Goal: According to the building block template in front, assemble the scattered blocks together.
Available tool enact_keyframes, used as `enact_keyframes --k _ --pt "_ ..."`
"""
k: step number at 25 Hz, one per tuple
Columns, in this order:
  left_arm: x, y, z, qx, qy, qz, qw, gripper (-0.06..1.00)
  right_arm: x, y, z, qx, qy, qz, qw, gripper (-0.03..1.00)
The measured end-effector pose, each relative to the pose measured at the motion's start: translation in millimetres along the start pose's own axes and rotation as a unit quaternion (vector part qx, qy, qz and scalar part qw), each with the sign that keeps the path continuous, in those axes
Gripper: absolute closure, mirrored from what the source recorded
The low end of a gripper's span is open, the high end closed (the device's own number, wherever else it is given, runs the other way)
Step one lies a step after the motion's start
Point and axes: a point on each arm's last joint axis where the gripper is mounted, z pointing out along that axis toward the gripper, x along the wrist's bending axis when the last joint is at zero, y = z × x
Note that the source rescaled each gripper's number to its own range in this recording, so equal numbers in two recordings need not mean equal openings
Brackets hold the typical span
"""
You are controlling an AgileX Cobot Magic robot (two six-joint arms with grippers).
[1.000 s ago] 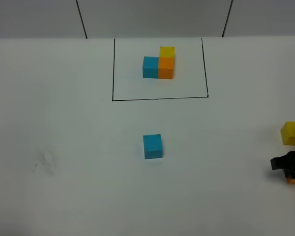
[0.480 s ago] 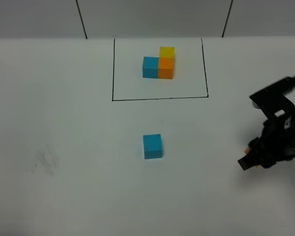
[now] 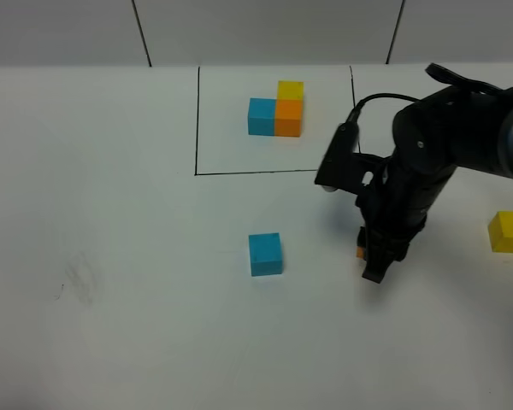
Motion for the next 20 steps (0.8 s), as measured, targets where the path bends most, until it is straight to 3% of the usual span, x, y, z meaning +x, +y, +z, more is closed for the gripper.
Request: enact_keyframes --k 12,20 --pt "0.0 0.0 0.0 0.000 0.000 0.000 1.000 0.60 14.8 53.7 13.6 -0.018 -0.001 -0.138 0.990 0.75" --pt "0.0 0.0 0.0 0.000 0.000 0.000 1.000 0.60 26.2 64.3 12.6 -0.036 -0.001 -0.173 0.984 0.75"
